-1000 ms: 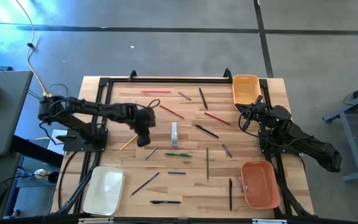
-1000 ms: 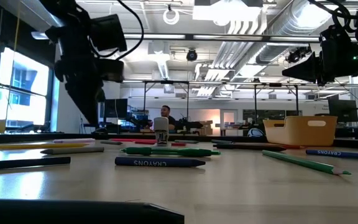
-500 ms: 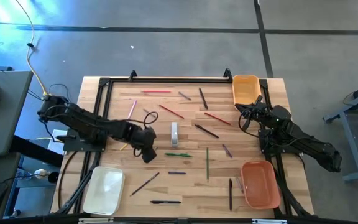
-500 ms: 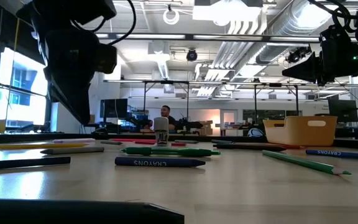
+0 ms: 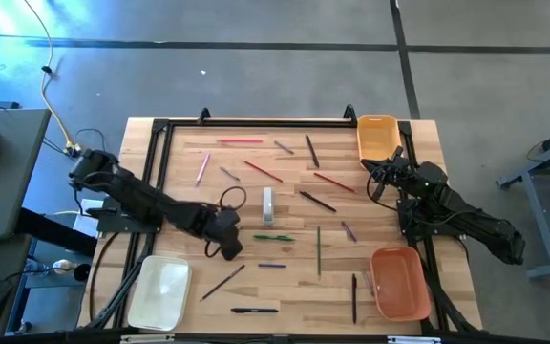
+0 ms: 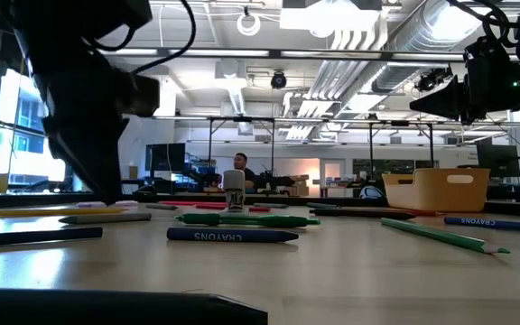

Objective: Sort crayons/erasers/pens/pencils in bins
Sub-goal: Put the gray crayon into the white bin

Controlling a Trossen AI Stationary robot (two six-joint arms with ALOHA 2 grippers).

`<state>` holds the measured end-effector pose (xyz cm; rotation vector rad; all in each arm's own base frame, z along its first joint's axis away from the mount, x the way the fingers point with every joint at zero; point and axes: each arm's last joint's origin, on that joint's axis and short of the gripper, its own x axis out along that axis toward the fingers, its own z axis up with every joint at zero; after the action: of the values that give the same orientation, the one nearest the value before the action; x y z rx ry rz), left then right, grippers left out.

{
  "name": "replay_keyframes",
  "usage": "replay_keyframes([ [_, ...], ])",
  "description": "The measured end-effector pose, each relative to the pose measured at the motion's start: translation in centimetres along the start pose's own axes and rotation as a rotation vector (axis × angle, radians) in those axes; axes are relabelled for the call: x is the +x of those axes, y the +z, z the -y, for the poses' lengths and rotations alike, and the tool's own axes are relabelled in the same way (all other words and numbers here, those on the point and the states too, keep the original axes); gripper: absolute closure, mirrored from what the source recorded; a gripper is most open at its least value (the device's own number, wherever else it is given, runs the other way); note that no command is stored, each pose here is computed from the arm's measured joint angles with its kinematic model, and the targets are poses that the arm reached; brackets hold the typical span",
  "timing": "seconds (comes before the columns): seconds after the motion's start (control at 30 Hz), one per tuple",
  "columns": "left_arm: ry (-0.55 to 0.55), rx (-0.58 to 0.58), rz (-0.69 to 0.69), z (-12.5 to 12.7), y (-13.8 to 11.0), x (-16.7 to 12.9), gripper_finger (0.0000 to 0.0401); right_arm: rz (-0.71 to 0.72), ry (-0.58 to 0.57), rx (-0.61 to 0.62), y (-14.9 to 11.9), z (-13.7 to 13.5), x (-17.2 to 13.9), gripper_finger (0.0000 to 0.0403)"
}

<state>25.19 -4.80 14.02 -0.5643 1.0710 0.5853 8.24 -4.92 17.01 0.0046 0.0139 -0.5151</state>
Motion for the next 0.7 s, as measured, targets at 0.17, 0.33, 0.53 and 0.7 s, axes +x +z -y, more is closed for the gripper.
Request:
replay_keyframes([
  [0.17,0.086,-0.07,-0.01,-0.3,-0.6,0.9,0.0263,0.0,0.0,0.0,0.0,0.0,0.0,0.0403],
  [0.33,0.1,-0.058,-0.013,0.0,-1.0,1.2,0.0263,0.0,0.0,0.0,0.0,0.0,0.0,0.0403],
  [0.53,0.106,0.022,-0.034,0.1,-1.5,1.5,0.0274,0.0,0.0,0.0,0.0,0.0,0.0,0.0403],
  [0.7,0.073,0.117,-0.086,0.2,-1.7,1.5,0.0303,0.0,0.0,0.0,0.0,0.0,0.0,0.0403],
])
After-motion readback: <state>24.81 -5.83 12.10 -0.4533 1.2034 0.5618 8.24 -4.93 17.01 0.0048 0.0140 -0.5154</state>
